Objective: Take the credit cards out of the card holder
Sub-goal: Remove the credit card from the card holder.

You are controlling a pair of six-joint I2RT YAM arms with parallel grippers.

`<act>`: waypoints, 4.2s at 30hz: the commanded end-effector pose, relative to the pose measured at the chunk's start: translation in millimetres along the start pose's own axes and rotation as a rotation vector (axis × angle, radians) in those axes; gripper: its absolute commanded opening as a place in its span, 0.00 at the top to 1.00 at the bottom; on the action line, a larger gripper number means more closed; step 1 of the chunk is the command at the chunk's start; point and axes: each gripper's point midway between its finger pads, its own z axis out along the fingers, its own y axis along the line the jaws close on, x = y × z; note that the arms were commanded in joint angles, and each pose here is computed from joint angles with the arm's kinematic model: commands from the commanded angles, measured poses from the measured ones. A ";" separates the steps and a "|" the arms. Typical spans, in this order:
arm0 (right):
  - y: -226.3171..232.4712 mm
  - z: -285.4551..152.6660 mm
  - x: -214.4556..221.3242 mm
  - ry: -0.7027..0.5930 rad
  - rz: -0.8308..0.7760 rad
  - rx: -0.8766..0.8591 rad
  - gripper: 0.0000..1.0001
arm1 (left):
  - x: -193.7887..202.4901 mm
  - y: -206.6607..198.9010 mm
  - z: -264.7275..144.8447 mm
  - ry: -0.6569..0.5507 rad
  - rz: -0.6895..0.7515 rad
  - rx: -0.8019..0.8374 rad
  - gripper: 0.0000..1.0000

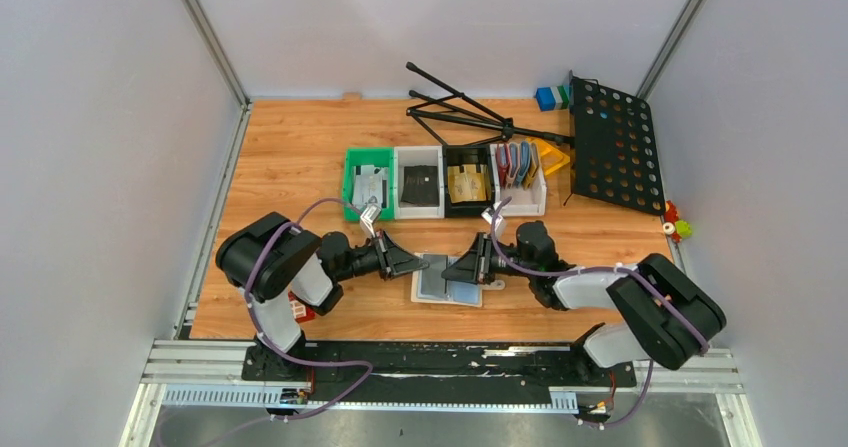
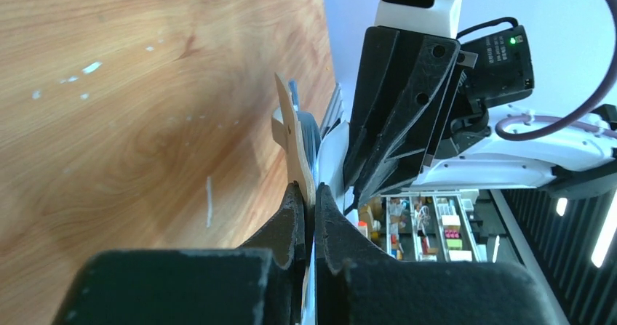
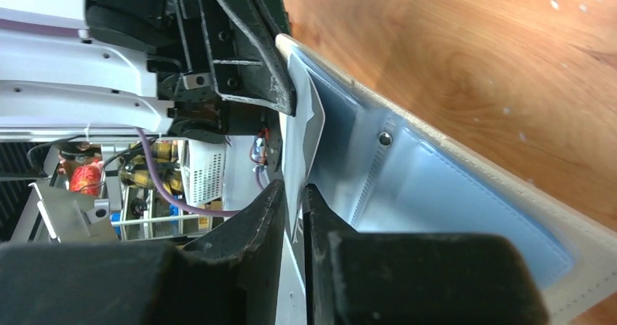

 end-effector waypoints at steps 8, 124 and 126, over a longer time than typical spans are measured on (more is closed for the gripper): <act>-0.9 22.8 -8.0 0.019 -0.029 -0.107 0.82 | -1.9 8.4 11.1 0.002 0.066 0.036 1.00; 78.7 -22.3 -36.1 -0.088 -0.160 -0.161 0.86 | 3.9 -135.4 -35.9 0.019 0.145 0.397 1.00; 81.4 -22.9 -35.4 -0.084 -0.170 -0.163 0.88 | 4.2 -139.8 -37.6 0.016 0.149 0.407 1.00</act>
